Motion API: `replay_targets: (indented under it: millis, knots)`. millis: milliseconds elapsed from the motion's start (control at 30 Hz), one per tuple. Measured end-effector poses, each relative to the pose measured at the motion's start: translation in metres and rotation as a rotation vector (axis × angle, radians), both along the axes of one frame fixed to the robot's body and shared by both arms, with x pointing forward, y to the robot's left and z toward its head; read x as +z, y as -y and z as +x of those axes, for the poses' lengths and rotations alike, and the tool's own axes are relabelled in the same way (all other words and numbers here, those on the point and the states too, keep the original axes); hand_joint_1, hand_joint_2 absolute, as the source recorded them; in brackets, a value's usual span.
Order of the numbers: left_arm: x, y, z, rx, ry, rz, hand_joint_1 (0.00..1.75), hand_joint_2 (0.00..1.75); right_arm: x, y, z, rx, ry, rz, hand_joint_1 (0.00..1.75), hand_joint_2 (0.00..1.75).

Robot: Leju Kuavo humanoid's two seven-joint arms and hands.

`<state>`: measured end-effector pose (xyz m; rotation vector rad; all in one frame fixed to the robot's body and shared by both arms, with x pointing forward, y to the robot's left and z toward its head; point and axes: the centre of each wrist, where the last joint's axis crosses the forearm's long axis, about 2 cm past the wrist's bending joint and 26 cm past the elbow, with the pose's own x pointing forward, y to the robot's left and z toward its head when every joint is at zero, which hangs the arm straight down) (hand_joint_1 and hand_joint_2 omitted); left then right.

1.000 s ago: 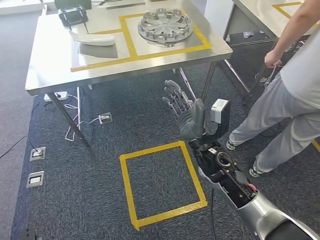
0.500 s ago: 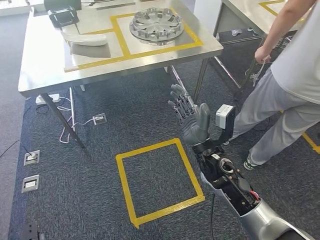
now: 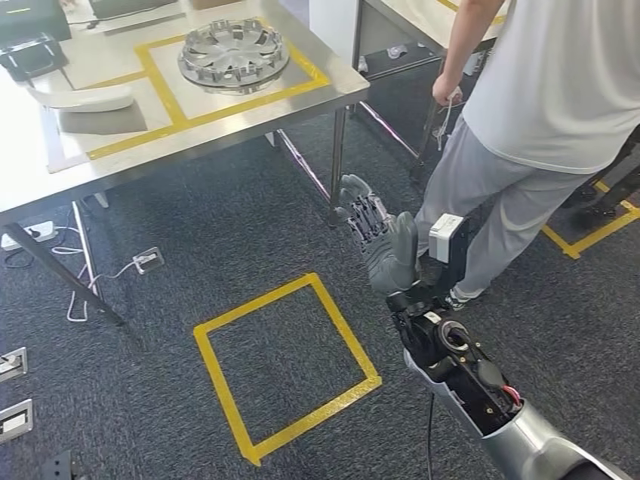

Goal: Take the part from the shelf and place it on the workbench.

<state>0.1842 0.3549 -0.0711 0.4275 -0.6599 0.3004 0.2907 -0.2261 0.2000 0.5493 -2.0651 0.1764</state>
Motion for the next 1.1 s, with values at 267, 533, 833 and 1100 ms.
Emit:
replay_targets:
  millis: [267, 533, 833, 1100]
  knots:
    - [-0.004, 0.006, -0.007, 0.014, 0.005, -0.013, 0.00, 0.00, 0.005, 0.001, -0.003, -0.024, 0.017, 0.001, 0.00, 0.00]
    - [-0.005, 0.009, -0.010, 0.019, 0.004, -0.018, 0.00, 0.00, 0.010, 0.000, -0.004, -0.032, 0.028, 0.005, 0.00, 0.00]
    - [-0.009, 0.003, -0.022, 0.060, 0.008, -0.020, 0.00, 0.00, 0.009, -0.002, -0.006, -0.032, 0.032, 0.019, 0.00, 0.00]
    - [-0.010, 0.000, -0.026, 0.063, 0.004, -0.010, 0.00, 0.00, 0.010, -0.003, -0.006, -0.026, 0.037, 0.017, 0.00, 0.00]
